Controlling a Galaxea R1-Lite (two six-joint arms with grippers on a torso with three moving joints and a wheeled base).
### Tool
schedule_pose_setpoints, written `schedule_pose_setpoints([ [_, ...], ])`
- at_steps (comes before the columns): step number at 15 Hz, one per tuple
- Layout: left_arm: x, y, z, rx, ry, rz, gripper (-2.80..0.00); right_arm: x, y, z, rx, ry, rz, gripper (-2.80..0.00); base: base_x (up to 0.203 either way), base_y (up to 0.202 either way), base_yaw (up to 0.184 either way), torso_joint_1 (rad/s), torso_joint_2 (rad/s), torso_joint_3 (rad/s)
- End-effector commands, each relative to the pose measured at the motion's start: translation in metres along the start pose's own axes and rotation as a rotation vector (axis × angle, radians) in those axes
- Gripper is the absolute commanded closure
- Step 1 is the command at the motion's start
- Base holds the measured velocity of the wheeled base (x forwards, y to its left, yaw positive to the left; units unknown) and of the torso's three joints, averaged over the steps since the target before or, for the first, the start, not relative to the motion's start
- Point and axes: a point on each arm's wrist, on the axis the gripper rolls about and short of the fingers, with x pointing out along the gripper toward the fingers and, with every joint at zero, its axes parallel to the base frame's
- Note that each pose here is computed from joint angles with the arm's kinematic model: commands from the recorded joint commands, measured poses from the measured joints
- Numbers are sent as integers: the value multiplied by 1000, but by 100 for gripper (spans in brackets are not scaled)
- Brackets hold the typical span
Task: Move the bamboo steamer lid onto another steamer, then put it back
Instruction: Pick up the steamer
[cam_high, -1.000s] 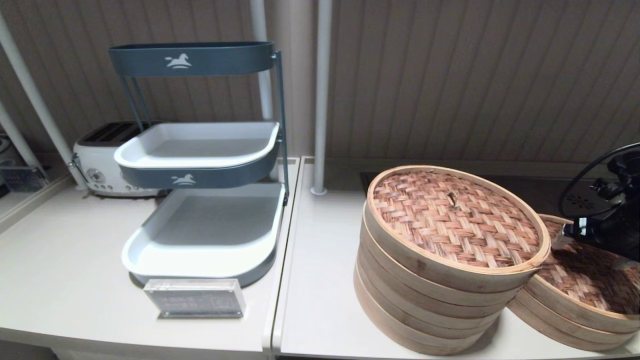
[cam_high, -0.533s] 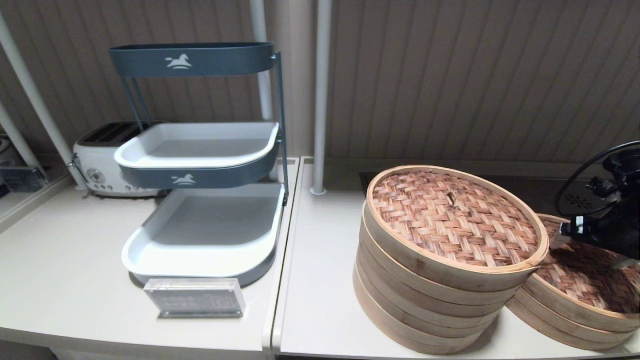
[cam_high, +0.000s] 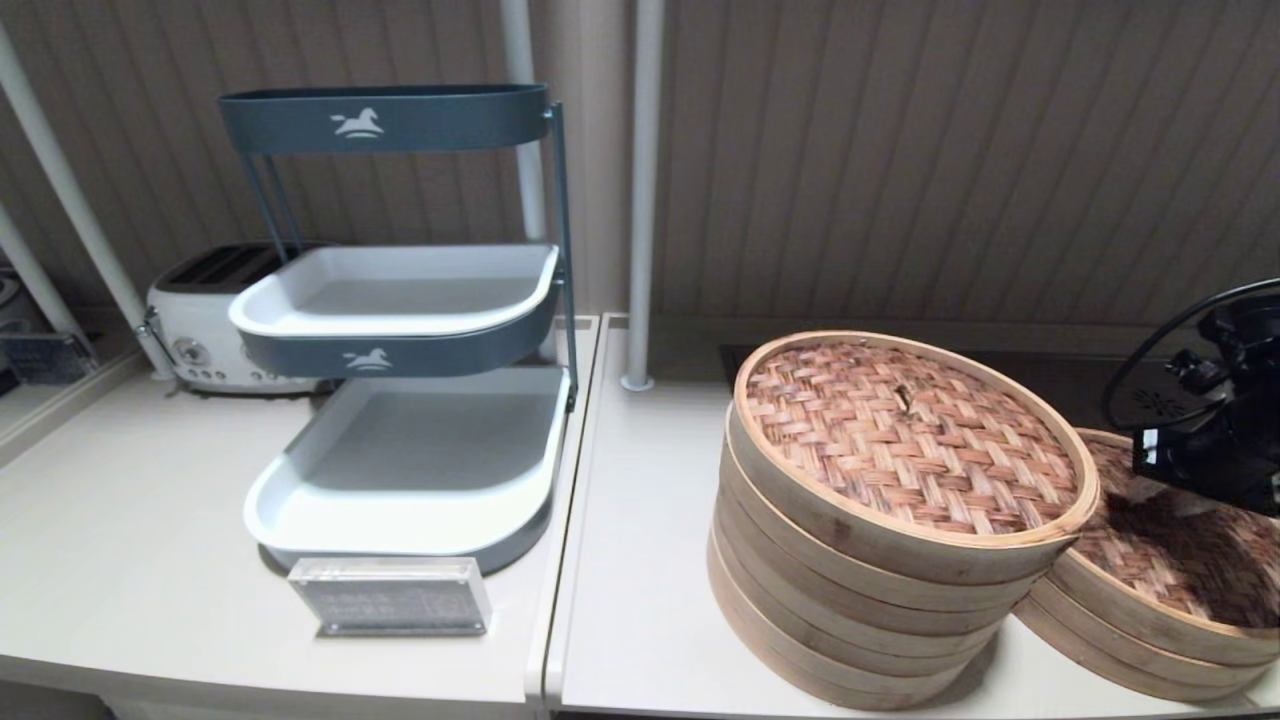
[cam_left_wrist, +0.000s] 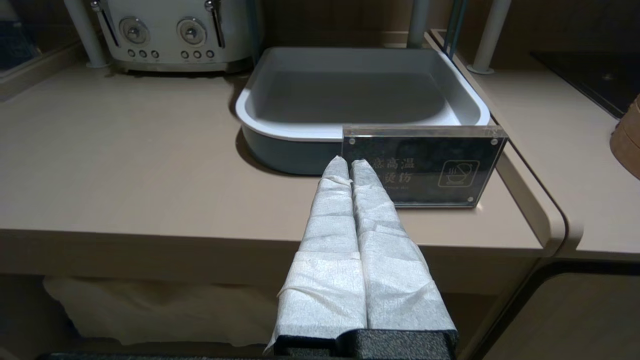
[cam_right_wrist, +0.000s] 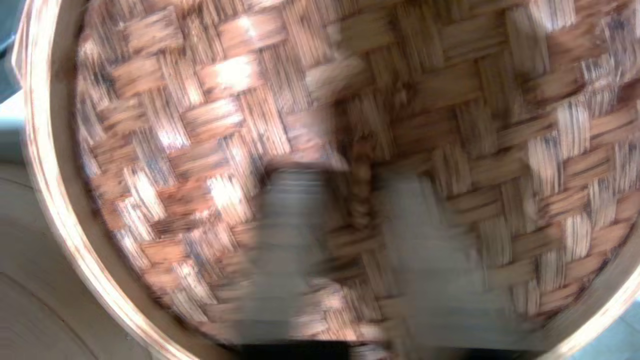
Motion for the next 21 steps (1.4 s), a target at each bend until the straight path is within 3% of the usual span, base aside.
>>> schedule_pose_setpoints([
  [1,2,0,-8,0,27,0,0,1,-1,-1,3,9,-1,0,0,0,0,0,0,0],
  [7,2,0,-8,0,27,0,0,-1,-3,0,8,3,0,0,0,0,0,0,0,0],
  [21,2,0,-8,0,26,0,0,-67,-3,1,-30,-177,26,0,0,0,0,0,0,0],
])
